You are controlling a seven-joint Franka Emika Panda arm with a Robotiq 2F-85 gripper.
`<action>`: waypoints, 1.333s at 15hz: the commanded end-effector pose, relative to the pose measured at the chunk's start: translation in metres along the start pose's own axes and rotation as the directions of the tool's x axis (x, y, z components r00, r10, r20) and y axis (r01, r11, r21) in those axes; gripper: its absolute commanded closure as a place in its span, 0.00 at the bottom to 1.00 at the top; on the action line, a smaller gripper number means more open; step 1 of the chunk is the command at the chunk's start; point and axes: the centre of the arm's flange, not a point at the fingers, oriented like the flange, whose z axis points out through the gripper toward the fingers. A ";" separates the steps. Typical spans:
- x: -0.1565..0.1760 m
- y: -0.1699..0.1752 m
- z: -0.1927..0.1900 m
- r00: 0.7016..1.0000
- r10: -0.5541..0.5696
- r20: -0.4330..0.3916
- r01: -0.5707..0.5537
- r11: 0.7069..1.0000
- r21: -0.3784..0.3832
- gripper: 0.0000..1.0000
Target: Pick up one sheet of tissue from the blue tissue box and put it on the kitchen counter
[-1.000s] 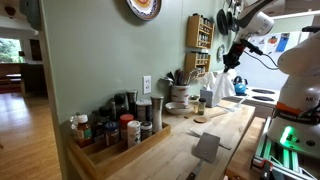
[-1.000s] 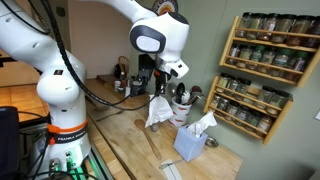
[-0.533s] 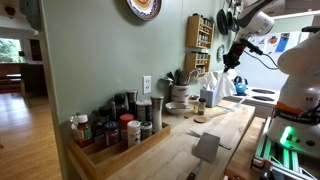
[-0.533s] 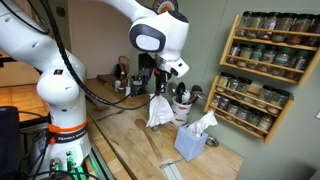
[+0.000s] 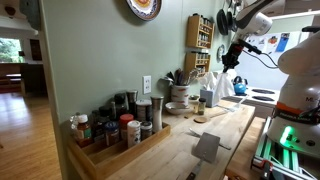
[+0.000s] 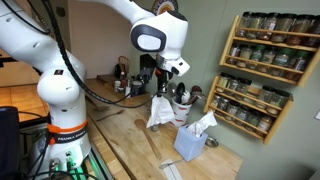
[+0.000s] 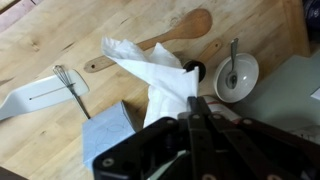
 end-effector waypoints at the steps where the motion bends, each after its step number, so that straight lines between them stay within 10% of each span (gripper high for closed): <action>1: -0.030 -0.003 0.038 0.999 0.032 -0.026 -0.034 0.996 -0.077 1.00; 20: 0.018 0.017 0.204 0.979 0.195 -0.051 -0.201 0.924 -0.325 1.00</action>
